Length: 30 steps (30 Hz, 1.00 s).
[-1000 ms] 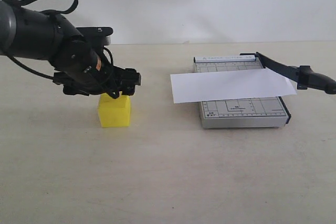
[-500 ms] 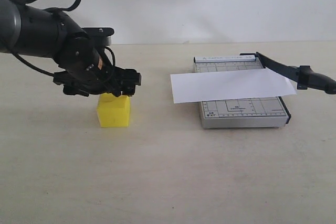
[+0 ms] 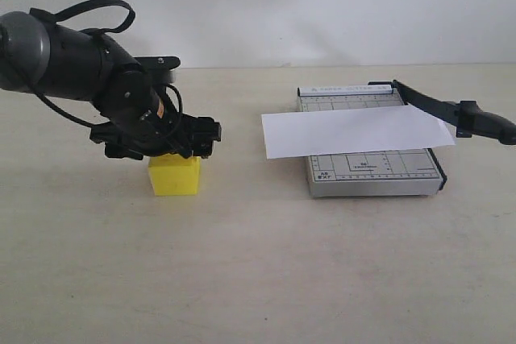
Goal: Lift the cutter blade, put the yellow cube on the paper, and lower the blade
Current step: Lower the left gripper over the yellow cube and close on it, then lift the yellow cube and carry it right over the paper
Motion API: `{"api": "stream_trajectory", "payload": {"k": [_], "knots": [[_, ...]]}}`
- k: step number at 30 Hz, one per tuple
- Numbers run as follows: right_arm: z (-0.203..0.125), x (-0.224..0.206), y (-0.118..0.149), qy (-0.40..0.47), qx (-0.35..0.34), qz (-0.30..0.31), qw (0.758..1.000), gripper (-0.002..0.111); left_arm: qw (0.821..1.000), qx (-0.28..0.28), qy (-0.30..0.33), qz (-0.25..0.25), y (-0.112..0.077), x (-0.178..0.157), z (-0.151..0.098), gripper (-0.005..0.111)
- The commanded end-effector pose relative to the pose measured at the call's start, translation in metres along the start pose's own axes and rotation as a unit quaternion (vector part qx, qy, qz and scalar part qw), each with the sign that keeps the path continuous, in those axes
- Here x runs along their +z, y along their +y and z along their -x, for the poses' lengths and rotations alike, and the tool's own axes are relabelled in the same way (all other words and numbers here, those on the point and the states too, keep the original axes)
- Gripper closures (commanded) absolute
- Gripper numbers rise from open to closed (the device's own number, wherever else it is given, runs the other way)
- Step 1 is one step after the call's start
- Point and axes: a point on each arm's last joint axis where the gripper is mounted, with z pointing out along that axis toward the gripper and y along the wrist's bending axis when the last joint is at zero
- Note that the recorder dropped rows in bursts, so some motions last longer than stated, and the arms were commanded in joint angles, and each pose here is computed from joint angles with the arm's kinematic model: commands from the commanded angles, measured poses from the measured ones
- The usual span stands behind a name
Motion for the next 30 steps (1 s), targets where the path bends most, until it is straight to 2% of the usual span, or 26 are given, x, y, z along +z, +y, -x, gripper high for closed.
{"api": "stream_trajectory", "payload": {"k": [1,7,10,13,17,20,22,23,25,26,28,30], "knots": [[0.001,-0.001,0.0,-0.009,0.0,0.002,1.0,0.05,1.0,-0.01,0.002,-0.006,-0.001,0.004,0.0,0.015],[0.001,-0.001,0.0,-0.009,0.0,0.002,1.0,0.05,1.0,-0.009,0.0,-0.009,-0.002,0.006,0.0,0.015],[0.001,-0.001,0.0,-0.009,0.0,0.002,1.0,0.05,1.0,-0.009,0.002,-0.008,-0.001,0.007,0.0,0.022],[0.001,-0.001,0.0,-0.009,0.0,0.002,1.0,0.05,1.0,-0.009,0.004,-0.006,-0.001,0.007,-0.001,0.042],[0.001,-0.001,0.0,-0.009,0.0,0.002,1.0,0.05,1.0,-0.009,0.011,0.001,0.0,0.007,-0.002,0.077],[0.001,-0.001,0.0,-0.009,0.0,0.002,1.0,0.05,1.0,-0.01,0.02,0.011,0.002,0.004,-0.003,0.095],[0.001,-0.001,0.0,-0.009,0.0,0.002,1.0,0.05,1.0,-0.001,0.011,0.009,0.001,-0.005,0.003,0.102],[0.001,-0.001,0.0,-0.009,0.0,0.002,1.0,0.05,1.0,0.008,0.005,0.005,-0.001,-0.01,0.006,0.102],[0.001,-0.001,0.0,-0.009,0.0,0.002,1.0,0.05,0.998,0.062,-0.023,-0.011,-0.016,-0.025,0.019,0.102],[0.001,-0.001,0.0,-0.009,0.0,0.002,1.0,0.05,0.993,0.106,-0.046,-0.023,-0.03,-0.036,0.029,0.102],[0.001,-0.001,0.0,-0.009,0.0,0.002,1.0,0.05,0.987,0.138,-0.077,-0.04,-0.051,-0.048,0.043,0.102],[0.001,-0.001,0.0,-0.009,0.0,0.002,1.0,0.05,0.983,0.147,-0.098,-0.054,-0.069,-0.051,0.053,0.102]]}}
